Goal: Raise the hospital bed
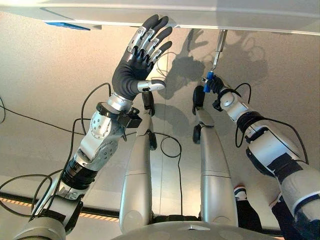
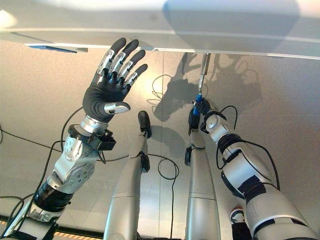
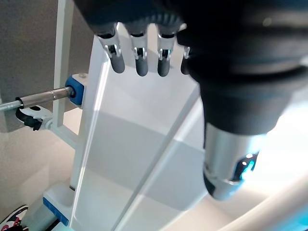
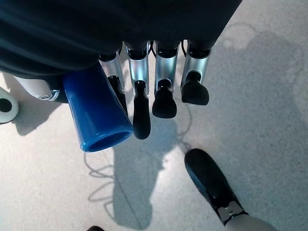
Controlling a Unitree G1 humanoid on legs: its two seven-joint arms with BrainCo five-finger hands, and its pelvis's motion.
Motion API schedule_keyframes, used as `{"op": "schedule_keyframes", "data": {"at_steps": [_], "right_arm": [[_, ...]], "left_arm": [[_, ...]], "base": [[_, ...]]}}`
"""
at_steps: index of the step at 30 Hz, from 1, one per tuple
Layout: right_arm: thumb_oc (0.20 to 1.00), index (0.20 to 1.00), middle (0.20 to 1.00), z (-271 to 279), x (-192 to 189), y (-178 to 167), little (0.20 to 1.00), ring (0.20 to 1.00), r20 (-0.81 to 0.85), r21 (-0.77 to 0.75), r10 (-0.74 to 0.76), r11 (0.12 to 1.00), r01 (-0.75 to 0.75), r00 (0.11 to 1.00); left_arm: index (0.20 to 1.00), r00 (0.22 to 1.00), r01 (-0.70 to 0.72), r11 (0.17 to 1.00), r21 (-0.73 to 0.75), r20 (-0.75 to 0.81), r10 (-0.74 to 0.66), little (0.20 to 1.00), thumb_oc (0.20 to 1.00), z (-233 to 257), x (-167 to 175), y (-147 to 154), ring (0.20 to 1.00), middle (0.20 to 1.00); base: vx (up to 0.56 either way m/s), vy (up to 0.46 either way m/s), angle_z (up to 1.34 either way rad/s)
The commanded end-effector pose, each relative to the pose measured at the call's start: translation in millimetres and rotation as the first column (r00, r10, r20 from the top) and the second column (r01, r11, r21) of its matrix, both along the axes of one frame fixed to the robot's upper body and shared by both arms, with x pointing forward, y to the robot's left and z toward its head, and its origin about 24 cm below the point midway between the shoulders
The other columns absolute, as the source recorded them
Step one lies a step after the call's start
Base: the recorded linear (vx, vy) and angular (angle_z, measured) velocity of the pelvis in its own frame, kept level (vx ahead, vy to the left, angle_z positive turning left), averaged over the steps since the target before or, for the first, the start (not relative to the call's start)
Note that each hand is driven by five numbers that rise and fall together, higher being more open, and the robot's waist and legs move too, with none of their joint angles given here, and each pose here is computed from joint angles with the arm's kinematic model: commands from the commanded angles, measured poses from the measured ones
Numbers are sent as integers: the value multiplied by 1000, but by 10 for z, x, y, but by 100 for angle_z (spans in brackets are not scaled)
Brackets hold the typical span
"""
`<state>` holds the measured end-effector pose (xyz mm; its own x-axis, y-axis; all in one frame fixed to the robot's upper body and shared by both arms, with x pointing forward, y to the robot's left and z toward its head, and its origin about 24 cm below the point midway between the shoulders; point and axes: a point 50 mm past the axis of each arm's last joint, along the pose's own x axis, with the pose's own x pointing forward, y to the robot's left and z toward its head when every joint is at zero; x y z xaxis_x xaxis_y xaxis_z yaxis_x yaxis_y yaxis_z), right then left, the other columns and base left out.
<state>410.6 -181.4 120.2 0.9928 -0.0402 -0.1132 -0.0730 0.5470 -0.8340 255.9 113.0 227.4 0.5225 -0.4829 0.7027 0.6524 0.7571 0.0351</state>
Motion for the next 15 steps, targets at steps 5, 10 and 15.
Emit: {"op": "schedule_keyframes", "data": {"at_steps": [5,10,15], "right_arm": [[200,200,200,-532,-193,656,200,200,-96,161,146,978,-129,985],[200,200,200,-541,-197,717,200,200,-130,122,196,976,-181,972],[200,200,200,-389,-233,1127,200,200,-70,101,383,922,-375,921]], "left_arm": [[1000,996,42,999,-25,85,-40,1000,1000,111,-176,-30,1000,1000],[1000,993,72,997,-11,96,-71,1000,1000,123,-183,-94,1000,1000],[1000,994,49,999,-21,99,-47,1000,1000,119,-185,-50,1000,1000]], "base": [[0,0,0],[0,0,0],[0,0,0]]}}
